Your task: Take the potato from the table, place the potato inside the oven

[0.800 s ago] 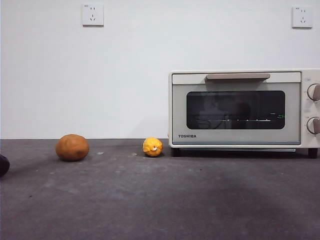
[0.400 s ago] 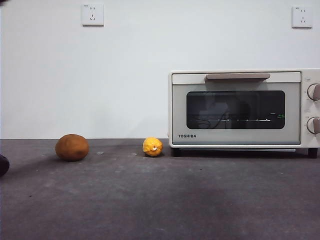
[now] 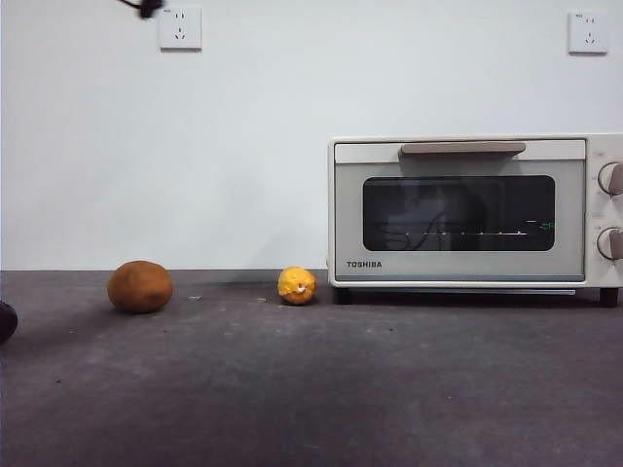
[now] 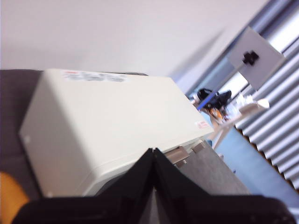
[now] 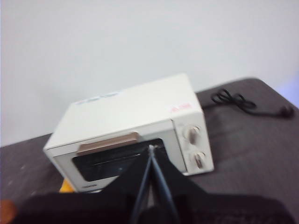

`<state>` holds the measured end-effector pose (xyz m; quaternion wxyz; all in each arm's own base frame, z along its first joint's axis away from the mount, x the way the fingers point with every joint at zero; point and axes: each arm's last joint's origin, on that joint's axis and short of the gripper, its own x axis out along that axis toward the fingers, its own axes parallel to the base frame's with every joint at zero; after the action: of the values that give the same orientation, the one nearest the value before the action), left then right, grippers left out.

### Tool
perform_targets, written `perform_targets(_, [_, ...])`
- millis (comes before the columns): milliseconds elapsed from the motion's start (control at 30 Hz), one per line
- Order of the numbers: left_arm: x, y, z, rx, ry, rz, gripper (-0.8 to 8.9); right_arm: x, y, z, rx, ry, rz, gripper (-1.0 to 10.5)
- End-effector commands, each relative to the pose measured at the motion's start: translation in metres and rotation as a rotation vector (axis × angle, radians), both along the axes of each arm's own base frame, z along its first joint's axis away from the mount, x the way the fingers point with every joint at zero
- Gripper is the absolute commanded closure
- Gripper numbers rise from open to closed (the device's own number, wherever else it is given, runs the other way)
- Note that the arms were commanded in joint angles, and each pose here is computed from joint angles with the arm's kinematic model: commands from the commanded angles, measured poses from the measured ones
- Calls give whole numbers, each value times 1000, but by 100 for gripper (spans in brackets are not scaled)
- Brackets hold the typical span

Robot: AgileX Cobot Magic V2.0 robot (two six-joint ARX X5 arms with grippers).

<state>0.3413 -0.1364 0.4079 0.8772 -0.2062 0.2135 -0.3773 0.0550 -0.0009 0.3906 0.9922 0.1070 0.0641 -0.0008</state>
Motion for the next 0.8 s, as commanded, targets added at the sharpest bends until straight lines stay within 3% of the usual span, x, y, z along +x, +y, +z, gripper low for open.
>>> perform_targets(33, [17, -19, 2, 34, -11, -52, 819, 2, 1, 10, -81, -14, 50, 946])
perform_targets(267, [52, -58, -5, 42, 29, -130, 819, 15, 4, 26, -118, 2, 178, 948])
perform_targets(500, [80, -95, -26, 34, 66, -172, 819, 26, 8, 42, -95, 24, 349, 948])
perform_targets(667, [89, -120, -48, 73, 53, -215, 819, 33, 8, 54, -91, 35, 363, 947])
perform_targets(800, [90, -136, -65, 164, 13, -198, 819, 37, 8, 57, -89, 48, 364, 947])
